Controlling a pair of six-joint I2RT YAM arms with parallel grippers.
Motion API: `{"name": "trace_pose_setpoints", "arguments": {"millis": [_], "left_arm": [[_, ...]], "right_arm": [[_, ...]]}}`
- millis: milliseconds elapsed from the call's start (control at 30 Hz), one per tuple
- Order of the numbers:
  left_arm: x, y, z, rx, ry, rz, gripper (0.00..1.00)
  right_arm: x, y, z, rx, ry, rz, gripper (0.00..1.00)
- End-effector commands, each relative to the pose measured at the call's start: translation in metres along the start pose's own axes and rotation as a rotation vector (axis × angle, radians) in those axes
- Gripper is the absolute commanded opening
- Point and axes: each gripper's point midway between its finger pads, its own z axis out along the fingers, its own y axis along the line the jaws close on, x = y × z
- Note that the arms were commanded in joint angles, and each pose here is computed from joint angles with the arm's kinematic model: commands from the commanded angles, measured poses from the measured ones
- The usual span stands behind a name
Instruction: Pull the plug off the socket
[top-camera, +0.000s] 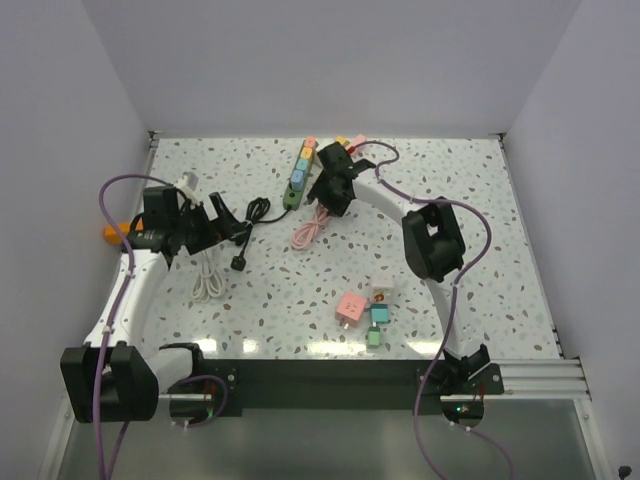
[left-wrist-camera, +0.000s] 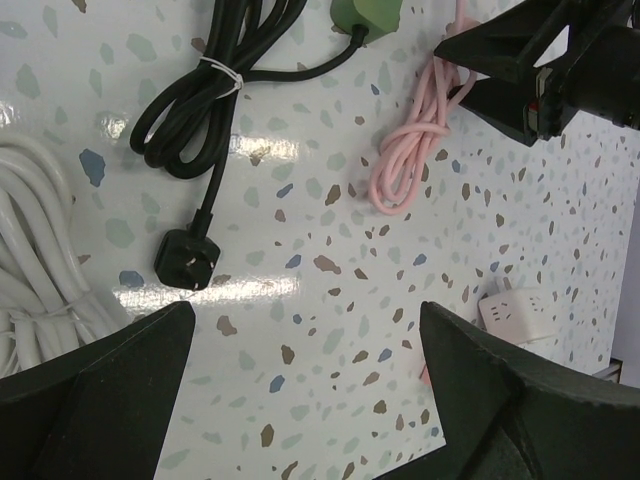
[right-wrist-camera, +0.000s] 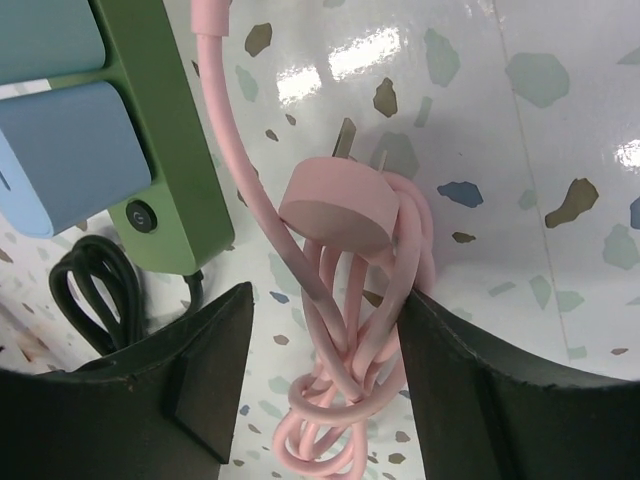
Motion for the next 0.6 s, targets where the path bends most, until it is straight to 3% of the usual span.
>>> {"name": "trace_pose_setpoints", "arguments": {"millis": [0,67,133,167,400,567], "left_arm": [[-0.002,-0.005,0.000,0.034,-0.023,0.027,1.00],[0.003,-0.005,0.001,0.044,-0.013,0.021,1.00],[0.008,-0.009,0.001,0.074,-0.004,0.017,1.00],[0.009,-0.010,0.001,0.083,0.001,0.017,1.00],[0.007,-0.021,0.003,0.155,0.011,0.037,1.00],[0.006,-0.021,0.012,0.162,0.042,0.036,1.00]], "right_arm": [[0.033,-0.032,0.020,0.095,0.131,-0.095,0.60],[0.042,-0.043,0.020,0.109,0.169,-0.145,0.41],[0.051,-0.056,0.014,0.124,0.208,-0.175,0.11],[0.054,-0.061,0.012,0.124,0.216,-0.212,0.00],[0.113,-0.086,-0.055,0.050,0.307,-0.378,0.00],[0.207,-0.096,-0.121,-0.051,0.425,-0.489,0.00]]}}
